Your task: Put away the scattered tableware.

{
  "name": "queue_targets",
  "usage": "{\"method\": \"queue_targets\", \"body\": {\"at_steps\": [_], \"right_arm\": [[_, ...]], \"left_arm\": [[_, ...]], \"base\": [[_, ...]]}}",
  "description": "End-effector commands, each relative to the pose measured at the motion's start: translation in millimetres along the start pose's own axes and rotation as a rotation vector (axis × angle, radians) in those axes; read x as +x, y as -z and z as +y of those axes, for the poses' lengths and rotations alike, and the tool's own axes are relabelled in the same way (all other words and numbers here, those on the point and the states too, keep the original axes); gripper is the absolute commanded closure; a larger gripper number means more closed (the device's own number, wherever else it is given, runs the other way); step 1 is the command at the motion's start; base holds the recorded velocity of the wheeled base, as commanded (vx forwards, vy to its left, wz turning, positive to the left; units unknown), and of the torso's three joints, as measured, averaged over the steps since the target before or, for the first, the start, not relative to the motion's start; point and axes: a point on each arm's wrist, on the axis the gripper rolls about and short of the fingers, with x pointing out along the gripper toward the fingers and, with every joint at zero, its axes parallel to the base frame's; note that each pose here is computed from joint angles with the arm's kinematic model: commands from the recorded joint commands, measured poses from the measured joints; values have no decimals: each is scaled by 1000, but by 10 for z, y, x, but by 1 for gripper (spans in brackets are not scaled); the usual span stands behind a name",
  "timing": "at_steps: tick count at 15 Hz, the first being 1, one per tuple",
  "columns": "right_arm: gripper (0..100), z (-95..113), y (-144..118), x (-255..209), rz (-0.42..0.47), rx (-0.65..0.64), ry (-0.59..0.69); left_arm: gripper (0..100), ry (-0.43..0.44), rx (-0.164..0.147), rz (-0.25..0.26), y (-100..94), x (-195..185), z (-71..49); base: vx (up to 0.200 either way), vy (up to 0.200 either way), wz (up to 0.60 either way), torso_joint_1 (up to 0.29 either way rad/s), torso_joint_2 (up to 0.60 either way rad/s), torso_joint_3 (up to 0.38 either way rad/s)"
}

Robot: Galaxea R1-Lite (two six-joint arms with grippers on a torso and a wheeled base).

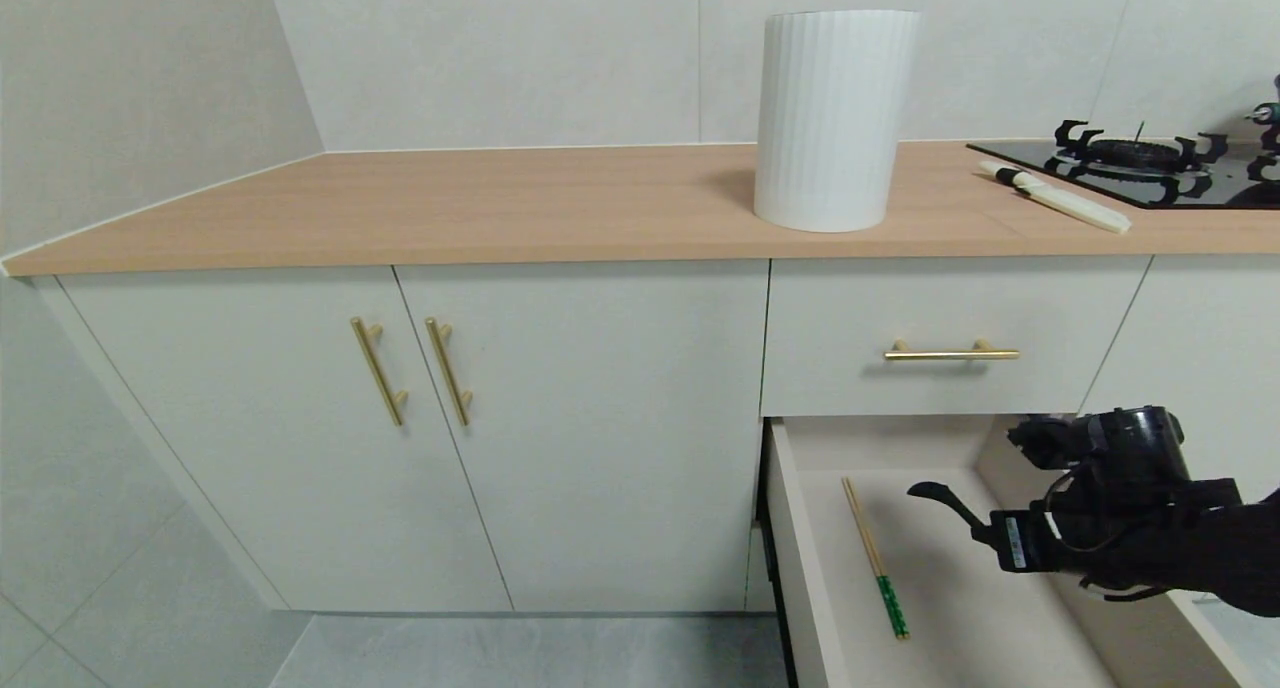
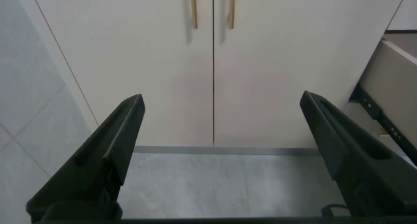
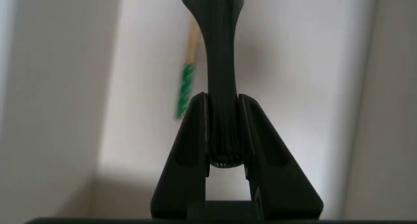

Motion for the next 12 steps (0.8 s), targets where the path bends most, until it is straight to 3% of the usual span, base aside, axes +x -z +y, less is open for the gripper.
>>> {"method": "queue_targets", "body": {"at_steps": [1,4,7,12], "right_arm": [[100,-83,334,505,67,8,54],[100,-111,466,668,20,0,73],[100,-136,595,841,58,2,81],[100,-151,565,885,43,3,118]], "left_arm": [[0,-1,0,2,1,1,0],[0,-1,0,2,1,1,0],[0,-1,0,2,1,1,0],[0,1,0,2,1,1,0]], "base": [[0,0,0,0,0,0],[0,0,0,0,0,0],[0,0,0,0,0,0],[0,0,0,0,0,0]]}}
